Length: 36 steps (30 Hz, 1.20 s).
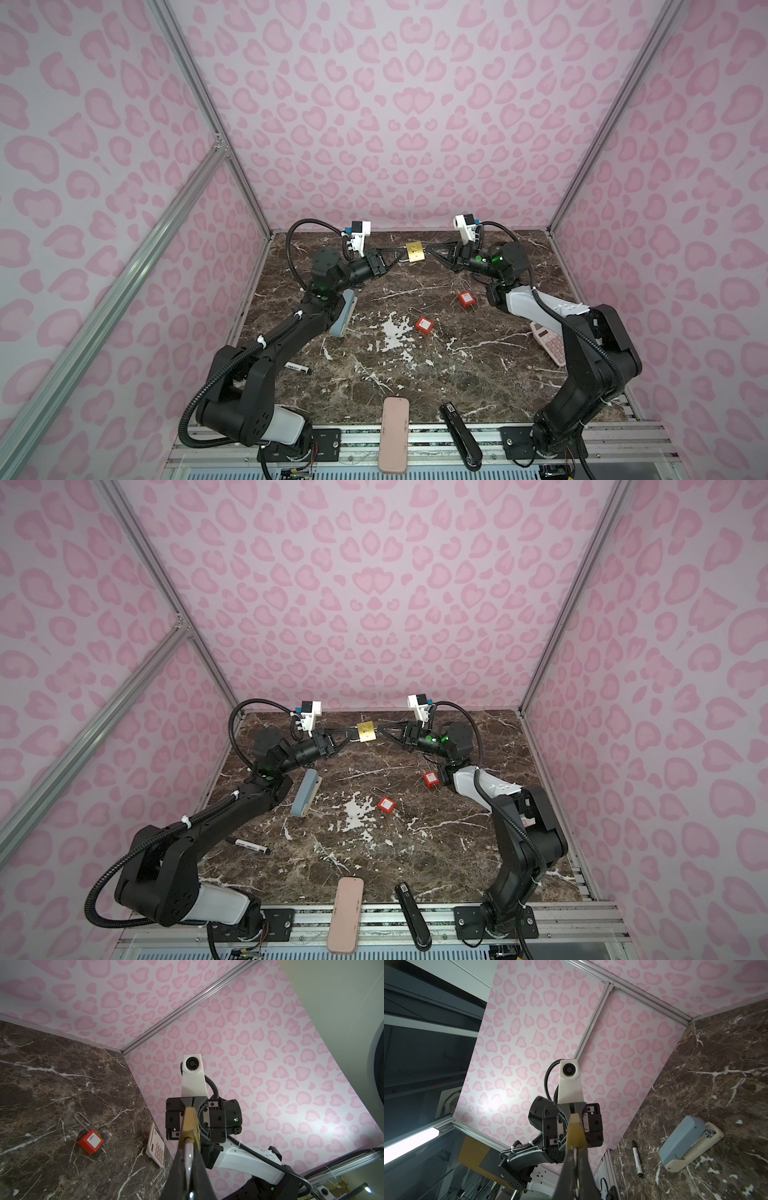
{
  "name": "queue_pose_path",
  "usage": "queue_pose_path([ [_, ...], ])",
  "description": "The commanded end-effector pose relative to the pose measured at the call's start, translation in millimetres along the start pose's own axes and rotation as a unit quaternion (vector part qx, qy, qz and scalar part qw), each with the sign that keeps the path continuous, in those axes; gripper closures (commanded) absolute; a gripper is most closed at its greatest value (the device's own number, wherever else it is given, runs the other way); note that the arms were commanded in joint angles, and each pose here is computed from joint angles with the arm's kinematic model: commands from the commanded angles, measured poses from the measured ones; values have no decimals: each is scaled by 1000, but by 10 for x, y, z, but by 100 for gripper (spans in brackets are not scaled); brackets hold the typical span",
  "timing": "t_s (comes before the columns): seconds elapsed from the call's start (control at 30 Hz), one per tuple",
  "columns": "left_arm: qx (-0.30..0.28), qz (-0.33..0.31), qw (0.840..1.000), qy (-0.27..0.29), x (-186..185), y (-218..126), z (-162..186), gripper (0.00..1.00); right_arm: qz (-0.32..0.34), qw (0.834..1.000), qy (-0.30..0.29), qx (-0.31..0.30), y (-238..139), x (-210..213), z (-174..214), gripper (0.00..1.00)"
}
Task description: Lock with the key
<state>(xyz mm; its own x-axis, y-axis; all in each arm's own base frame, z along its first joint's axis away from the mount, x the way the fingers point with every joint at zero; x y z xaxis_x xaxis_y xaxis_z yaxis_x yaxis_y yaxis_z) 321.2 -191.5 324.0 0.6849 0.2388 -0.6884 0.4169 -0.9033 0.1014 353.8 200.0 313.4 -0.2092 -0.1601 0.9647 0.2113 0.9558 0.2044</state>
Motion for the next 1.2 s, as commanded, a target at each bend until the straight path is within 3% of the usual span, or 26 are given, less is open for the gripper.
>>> queue_pose_path([
  [0.0,-29,18,999,37,-134,-60,-111,97,-9,1000,-18,-17,-63,49,-36,100],
  [0.27,-13,8,999,47,-127,-114,-45,97,5,999,-21,-33,-266,39,-129,100],
  [0.53,74,-74,993,52,157,-150,235,97,37,997,-30,-57,-492,42,-169,100],
  [0.63,114,-106,987,49,353,-185,434,97,53,996,-32,-61,-527,6,-138,100],
  [0.83,203,-200,957,53,671,-384,830,97,51,997,-23,-61,-583,-28,-75,100],
  [1.17,276,-201,940,12,1020,-426,1296,97,51,996,-23,-62,-584,-16,-71,100],
])
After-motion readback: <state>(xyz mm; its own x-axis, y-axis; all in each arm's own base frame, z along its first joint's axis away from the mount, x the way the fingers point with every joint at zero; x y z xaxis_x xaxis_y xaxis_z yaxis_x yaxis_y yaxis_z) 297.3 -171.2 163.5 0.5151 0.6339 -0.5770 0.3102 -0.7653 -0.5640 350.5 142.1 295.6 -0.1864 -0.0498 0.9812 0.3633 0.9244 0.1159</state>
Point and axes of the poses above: each gripper's point midway between its finger pads, its own y axis out along the fingers, its own x axis along the line the jaws close on, z = x × y, the point moved 8 cm from there along -y, back along the fingers, and after that the axes turned 15 degrees about y, right-handed, at the moved point
